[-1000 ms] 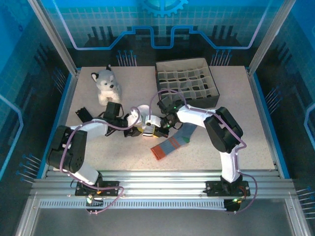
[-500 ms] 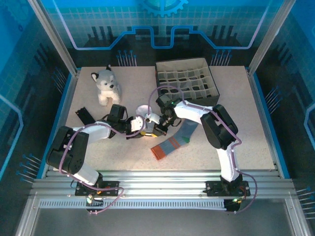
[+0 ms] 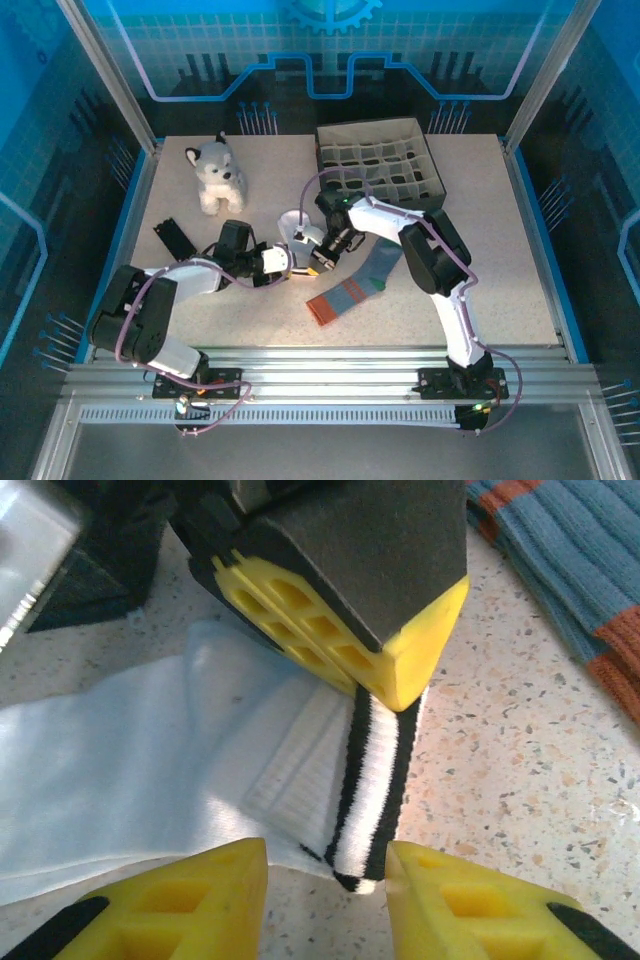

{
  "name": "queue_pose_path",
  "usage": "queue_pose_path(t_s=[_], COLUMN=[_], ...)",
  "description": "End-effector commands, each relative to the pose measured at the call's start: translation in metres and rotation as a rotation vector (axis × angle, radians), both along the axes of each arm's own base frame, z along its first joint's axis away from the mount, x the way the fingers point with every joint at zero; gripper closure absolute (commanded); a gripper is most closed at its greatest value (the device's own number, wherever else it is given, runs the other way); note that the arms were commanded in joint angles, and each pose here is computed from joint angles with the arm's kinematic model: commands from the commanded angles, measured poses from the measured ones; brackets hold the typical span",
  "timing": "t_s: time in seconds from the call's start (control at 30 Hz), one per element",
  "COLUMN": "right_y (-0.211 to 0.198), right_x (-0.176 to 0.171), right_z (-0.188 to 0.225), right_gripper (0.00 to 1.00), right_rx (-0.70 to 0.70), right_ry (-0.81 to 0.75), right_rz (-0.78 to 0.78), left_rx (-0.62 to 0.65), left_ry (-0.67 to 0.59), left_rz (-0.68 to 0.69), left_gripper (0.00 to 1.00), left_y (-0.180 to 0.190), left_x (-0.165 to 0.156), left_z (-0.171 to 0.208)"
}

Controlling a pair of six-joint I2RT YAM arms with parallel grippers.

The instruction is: Roll the socks

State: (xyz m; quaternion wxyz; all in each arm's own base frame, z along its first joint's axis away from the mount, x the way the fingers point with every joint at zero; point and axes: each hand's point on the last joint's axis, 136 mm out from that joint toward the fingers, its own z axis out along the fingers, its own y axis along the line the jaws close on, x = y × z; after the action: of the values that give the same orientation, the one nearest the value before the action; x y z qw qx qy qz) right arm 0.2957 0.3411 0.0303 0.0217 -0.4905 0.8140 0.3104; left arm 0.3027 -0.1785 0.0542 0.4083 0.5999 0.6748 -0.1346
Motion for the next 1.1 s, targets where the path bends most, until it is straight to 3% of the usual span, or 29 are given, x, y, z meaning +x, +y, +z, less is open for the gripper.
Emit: queue_pose_path(t_s=[0.0, 0.27, 0.83, 0.93, 1.07], right_y=[-0.018, -0.02, -0.014, -0.014, -0.016], right_x=[-0.002, 0.001, -0.001, 0.0, 0.001], right_z=[-0.016, -0.018, -0.009, -0.01, -0.013], right_gripper=[1.0, 1.0, 1.0, 1.0, 1.0], right_rx=[-0.114, -0.147, -0.115, -0.119, -0.137], right_ry=[0.087, 0.135, 0.178, 0.182, 0.184], right_rz=[-0.057, -0.095, -0.098, -0.1, -0.109], left_rx=[0.026, 0.042, 0.101, 0.082, 0.059], left_ry=[-0.093, -0.071, 0.104, 0.102, 0.091], left_rz=[-0.052, -0.106, -0.097, -0.1, -0.112], left_gripper=[0.66, 0.69, 0.76, 0.75, 0.67], left_y=[-0.005, -0.021, -0.027, -0.028, -0.03], left_x=[-0.001, -0.006, 0.009, 0.006, 0.001], left_z=[0.012, 0.004, -0.02, -0.016, -0.01])
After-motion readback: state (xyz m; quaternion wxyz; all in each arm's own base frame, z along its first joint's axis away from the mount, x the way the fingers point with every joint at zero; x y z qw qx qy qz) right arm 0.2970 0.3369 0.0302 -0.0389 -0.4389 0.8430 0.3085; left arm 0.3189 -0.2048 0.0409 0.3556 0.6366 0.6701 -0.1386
